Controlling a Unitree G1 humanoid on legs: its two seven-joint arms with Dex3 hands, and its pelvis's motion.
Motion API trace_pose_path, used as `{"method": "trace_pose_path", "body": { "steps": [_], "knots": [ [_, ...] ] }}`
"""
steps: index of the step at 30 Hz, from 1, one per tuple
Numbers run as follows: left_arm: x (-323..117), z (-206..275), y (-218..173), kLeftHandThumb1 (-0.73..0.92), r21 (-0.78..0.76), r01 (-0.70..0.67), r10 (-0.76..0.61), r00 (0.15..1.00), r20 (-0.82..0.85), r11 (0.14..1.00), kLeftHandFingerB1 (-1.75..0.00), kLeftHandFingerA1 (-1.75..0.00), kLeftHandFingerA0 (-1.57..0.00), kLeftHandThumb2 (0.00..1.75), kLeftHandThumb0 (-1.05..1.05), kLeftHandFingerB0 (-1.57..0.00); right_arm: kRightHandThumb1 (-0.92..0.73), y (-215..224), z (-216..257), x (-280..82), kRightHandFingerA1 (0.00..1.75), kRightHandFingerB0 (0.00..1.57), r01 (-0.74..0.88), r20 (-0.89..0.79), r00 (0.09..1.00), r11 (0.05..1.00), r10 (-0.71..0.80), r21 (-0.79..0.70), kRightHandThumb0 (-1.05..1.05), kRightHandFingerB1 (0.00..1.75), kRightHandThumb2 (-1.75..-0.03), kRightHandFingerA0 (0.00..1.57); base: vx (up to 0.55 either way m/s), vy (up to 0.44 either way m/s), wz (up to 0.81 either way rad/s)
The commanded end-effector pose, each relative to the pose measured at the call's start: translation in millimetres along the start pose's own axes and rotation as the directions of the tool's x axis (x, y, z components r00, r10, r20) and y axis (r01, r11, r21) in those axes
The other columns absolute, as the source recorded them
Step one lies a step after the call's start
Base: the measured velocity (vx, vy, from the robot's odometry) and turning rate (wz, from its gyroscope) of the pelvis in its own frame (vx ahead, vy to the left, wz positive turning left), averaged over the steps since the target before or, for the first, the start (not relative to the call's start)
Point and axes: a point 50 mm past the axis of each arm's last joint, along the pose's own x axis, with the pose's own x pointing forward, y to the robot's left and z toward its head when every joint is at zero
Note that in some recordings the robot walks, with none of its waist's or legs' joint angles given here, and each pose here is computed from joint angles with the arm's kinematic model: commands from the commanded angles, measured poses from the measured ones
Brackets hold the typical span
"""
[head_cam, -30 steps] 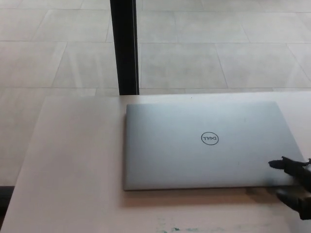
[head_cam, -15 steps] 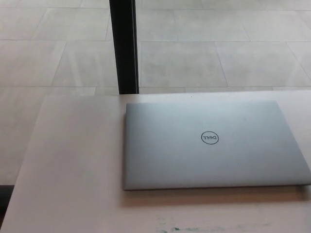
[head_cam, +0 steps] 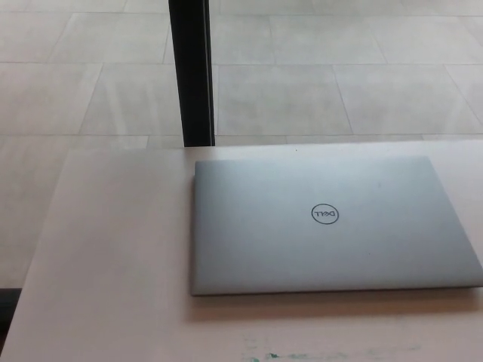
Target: The robot uses its right hand to push down on the lid of a laptop kept in the middle of the desk to close it
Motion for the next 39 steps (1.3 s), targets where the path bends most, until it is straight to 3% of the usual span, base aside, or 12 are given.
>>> {"method": "trace_pose_path", "body": {
  "steps": [1, 5, 6, 7, 8, 28, 31, 32, 33, 34, 35, 39],
  "knots": [
    [-6, 2, 15, 0.82, -0.008, -0.047, 0.047, 0.999, 0.006, 0.999, -1.45, -0.91, -0.15, 0.80, -1.05, 0.00, -0.91, -93, -121, -88, 1.45, 0.30, 0.757, -0.517, 0.653, 0.479, -0.554, 0.443, -0.83, 0.96, -0.71, 0.54, 0.00, 0.000, 0.00],
    [-4, 4, 12, 0.81, -0.006, -0.041, 0.041, 0.999, 0.010, 0.999, -1.44, -0.91, -0.16, 0.84, -1.05, -0.02, -0.92, -81, -125, -87, 1.33, 0.33, 0.728, -0.531, 0.685, 0.498, -0.499, 0.471, -0.84, 0.93, -0.70, 0.52, 0.00, 0.000, 0.00],
    [-4, 4, 12, 0.78, -0.019, -0.038, 0.038, 0.999, 0.012, 0.999, -1.47, -0.90, -0.11, 0.75, -1.05, 0.00, -0.77, -78, -124, -84, 1.12, 0.37, 0.718, -0.527, 0.696, 0.487, -0.487, 0.498, -0.83, 0.80, -1.21, 0.64, 0.00, 0.000, 0.00],
    [-4, 4, 12, 0.78, -0.021, -0.039, 0.039, 0.999, 0.013, 0.999, -1.47, -0.92, -0.13, 0.76, -1.05, -0.01, -0.70, -77, -125, -83, 1.10, 0.39, 0.719, -0.532, 0.695, 0.461, -0.485, 0.520, -0.81, 0.80, -1.16, 0.66, 0.00, 0.000, 0.00],
    [-4, 4, 12, 0.81, -0.022, -0.041, 0.041, 0.999, 0.011, 0.999, -1.48, -0.94, -0.13, 0.77, -1.05, 0.00, -0.91, -76, -125, -83, 1.24, 0.36, 0.718, -0.535, 0.696, 0.456, -0.479, 0.526, -0.88, 0.91, -0.68, 0.58, 0.00, 0.000, 0.00],
    [-10, 6, 24, 0.75, 0.017, -0.069, 0.069, 0.998, 0.009, 0.997, -1.54, -0.94, -0.16, 0.81, -1.05, 0.00, -0.92, -56, -132, -83, 1.24, 0.52, 0.762, -0.616, 0.647, 0.345, -0.449, 0.548, -0.86, 0.91, -0.71, 0.73, 0.00, 0.000, 0.00],
    [-10, 6, 24, 0.79, 0.015, -0.069, 0.069, 0.998, 0.004, 0.998, -1.46, -0.93, -0.17, 0.85, -1.05, -0.02, -0.91, -53, -131, -81, 1.26, 0.52, 0.758, -0.624, 0.649, 0.308, -0.435, 0.574, -0.90, 0.95, -0.70, 0.74, 0.00, 0.000, 0.00],
    [-10, 6, 24, 0.79, 0.011, -0.066, 0.066, 0.998, 0.005, 0.998, -1.47, -0.93, -0.16, 0.83, -1.05, 0.00, -0.70, -52, -132, -81, 1.15, 0.51, 0.755, -0.625, 0.654, 0.310, -0.427, 0.578, -0.92, 0.87, -1.01, 0.72, 0.00, 0.000, 0.00],
    [-10, 6, 24, 0.79, 0.009, -0.065, 0.065, 0.998, 0.006, 0.998, -1.47, -0.93, -0.16, 0.83, -1.05, 0.00, -0.70, -51, -132, -81, 1.15, 0.51, 0.753, -0.625, 0.655, 0.310, -0.424, 0.580, -0.92, 0.87, -1.01, 0.72, 0.00, 0.000, 0.00],
    [-10, 6, 24, 0.79, 0.010, -0.063, 0.063, 0.998, 0.008, 0.998, -1.51, -0.95, -0.14, 0.79, -1.05, 0.00, -0.92, -51, -132, -81, 1.22, 0.54, 0.758, -0.629, 0.650, 0.308, -0.426, 0.575, -0.89, 0.92, -0.69, 0.72, 0.00, 0.000, 0.00],
    [-10, 7, 24, 0.78, 0.005, -0.067, 0.067, 0.998, 0.009, 0.998, -1.46, -0.95, -0.18, 0.86, -1.05, -0.02, -0.92, -50, -131, -82, 1.23, 0.51, 0.753, -0.623, 0.656, 0.324, -0.426, 0.572, -0.88, 0.92, -0.71, 0.71, 0.00, 0.000, 0.00],
    [-8, 6, 20, 0.81, 0.000, -0.061, 0.061, 0.998, 0.011, 0.998, -1.46, -0.96, -0.15, 0.84, -1.05, 0.00, -0.92, -48, -132, -80, 1.19, 0.56, 0.748, -0.622, 0.663, 0.339, -0.417, 0.570, -0.89, 0.91, -0.69, 0.76, 0.00, 0.000, 0.00]
  ]
}}
